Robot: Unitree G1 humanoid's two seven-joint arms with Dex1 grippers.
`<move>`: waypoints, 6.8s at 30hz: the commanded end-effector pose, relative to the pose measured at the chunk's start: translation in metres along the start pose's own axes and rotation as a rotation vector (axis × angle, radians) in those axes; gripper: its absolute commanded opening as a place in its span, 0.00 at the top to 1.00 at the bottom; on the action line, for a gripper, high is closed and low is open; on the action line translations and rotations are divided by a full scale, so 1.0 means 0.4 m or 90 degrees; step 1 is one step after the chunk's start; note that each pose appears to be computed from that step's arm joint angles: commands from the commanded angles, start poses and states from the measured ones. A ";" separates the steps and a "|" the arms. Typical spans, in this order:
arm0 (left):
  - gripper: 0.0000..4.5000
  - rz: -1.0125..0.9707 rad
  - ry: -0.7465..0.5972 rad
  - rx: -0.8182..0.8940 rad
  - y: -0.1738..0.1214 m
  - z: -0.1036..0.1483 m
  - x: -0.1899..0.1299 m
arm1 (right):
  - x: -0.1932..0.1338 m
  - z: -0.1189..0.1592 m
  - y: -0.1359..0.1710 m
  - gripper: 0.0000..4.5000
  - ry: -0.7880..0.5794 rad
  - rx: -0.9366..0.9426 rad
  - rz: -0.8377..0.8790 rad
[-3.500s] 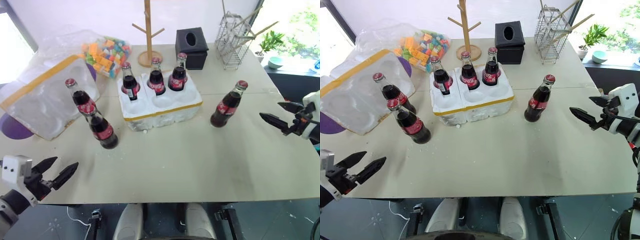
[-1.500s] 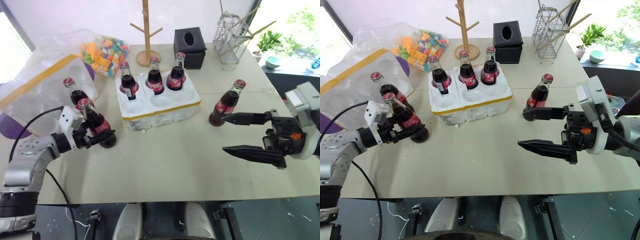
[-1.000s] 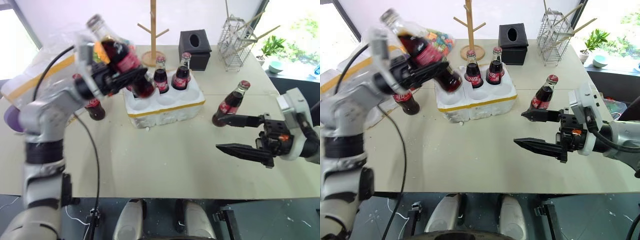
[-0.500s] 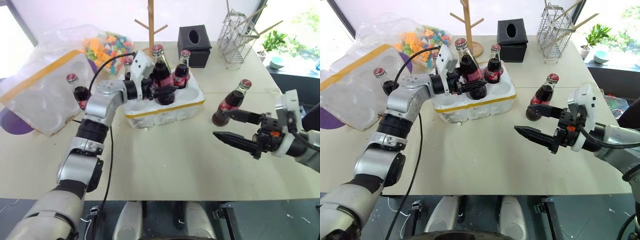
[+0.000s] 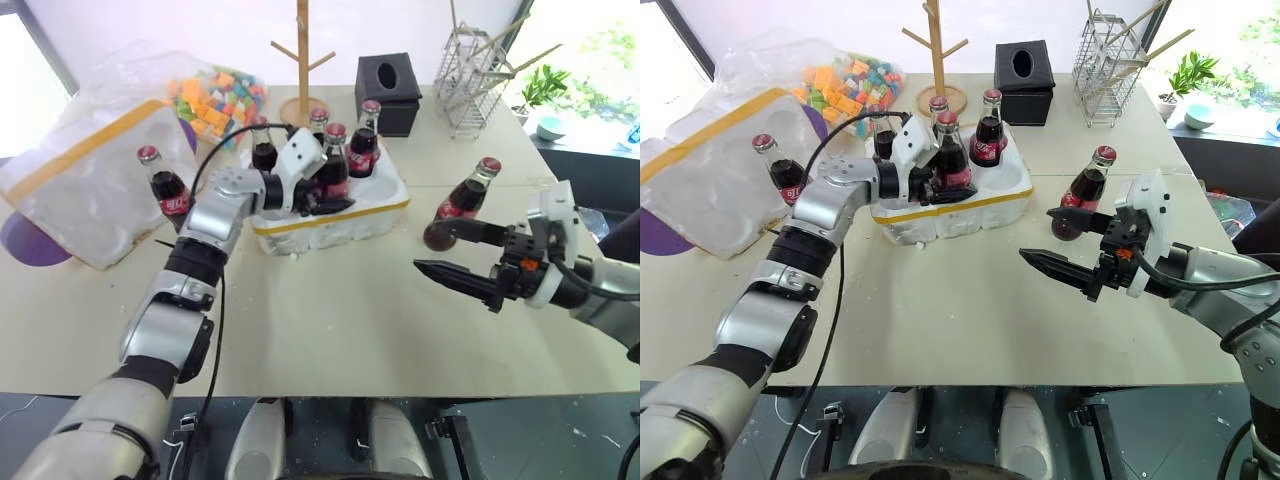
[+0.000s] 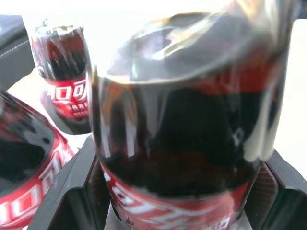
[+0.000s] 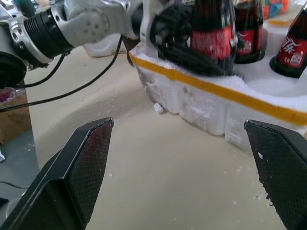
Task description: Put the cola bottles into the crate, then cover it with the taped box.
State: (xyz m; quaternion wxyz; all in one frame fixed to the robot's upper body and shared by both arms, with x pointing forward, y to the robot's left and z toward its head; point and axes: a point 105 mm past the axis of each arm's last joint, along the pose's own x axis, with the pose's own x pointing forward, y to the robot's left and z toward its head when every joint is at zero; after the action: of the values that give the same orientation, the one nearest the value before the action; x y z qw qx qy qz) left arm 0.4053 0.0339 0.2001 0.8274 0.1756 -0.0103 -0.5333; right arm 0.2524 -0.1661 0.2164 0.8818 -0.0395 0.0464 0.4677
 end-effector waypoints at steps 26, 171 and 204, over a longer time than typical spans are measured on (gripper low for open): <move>0.00 0.608 0.025 -0.086 0.018 -0.117 -0.624 | 0.049 0.024 -0.003 0.00 -0.019 -0.017 0.066; 0.00 0.012 -0.107 -0.070 -0.169 0.135 -0.375 | 0.336 0.031 -0.241 0.39 -0.016 -0.075 -0.171; 0.00 0.310 0.590 -0.181 -0.074 -0.029 -1.205 | 0.060 0.197 -0.039 0.01 -0.050 -0.143 0.118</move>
State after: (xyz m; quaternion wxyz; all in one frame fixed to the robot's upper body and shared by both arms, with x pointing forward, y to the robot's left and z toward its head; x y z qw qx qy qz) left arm 0.1734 0.4483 0.2629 0.8746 0.2467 0.3713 -0.1906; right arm 0.2839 -0.1490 0.2855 0.8305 -0.1117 -0.0240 0.5452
